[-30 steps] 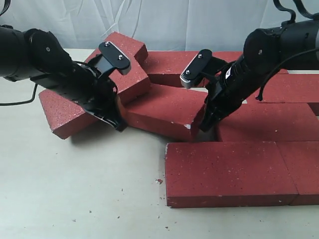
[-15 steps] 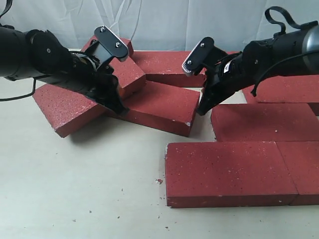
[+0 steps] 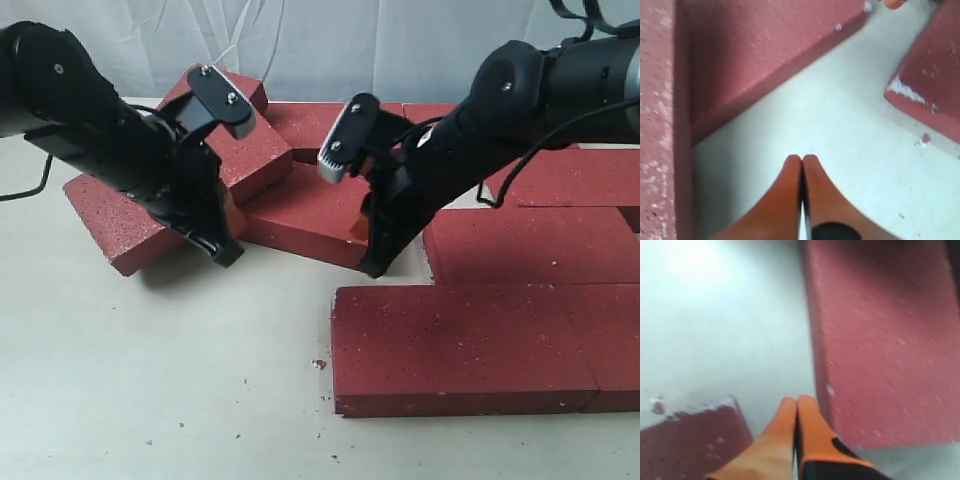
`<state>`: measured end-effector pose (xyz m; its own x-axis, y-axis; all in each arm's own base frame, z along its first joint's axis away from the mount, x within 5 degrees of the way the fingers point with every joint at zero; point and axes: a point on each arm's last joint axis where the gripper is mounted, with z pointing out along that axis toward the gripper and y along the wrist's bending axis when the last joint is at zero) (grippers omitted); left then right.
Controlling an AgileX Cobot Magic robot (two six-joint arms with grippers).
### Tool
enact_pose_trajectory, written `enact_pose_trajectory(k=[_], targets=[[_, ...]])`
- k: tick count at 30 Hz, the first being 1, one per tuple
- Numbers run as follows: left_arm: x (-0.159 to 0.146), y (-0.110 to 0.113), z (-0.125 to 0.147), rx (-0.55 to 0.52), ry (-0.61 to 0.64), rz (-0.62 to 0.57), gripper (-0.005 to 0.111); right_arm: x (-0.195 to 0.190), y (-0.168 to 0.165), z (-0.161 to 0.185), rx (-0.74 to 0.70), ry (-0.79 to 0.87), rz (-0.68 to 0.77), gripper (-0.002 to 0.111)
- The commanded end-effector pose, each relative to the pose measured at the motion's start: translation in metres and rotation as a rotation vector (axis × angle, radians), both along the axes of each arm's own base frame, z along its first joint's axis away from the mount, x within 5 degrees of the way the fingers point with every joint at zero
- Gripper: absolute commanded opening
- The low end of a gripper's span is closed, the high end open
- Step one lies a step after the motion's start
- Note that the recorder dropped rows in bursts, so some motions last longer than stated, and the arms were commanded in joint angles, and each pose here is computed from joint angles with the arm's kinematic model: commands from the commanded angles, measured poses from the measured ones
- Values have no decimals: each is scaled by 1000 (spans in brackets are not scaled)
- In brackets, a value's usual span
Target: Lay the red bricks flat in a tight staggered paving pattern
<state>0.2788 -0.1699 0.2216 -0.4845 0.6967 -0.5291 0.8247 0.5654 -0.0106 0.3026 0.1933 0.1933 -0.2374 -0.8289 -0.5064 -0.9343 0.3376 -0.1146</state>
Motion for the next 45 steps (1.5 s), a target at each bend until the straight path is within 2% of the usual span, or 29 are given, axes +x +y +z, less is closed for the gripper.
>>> enact_pose_trajectory(k=[1, 5, 12, 22, 38, 45], targets=[[0, -2, -15, 49, 62, -30, 0, -9, 25, -6, 71, -26, 195, -1], [1, -3, -22, 44, 90, -22, 0, -4, 31, -16, 71, -40, 175, -1], [1, -3, -22, 44, 90, -22, 0, 8, 42, -39, 63, 33, 193, -1], [4, -4, -21, 38, 63, -11, 0, 26, 47, -62, 36, 0, 136, -1], [4, -4, -21, 36, 63, -11, 0, 40, 26, -70, -196, -104, 27, -1], [7, -4, -19, 22, 29, 19, 0, 49, 0, -66, -217, -57, -57, -1]])
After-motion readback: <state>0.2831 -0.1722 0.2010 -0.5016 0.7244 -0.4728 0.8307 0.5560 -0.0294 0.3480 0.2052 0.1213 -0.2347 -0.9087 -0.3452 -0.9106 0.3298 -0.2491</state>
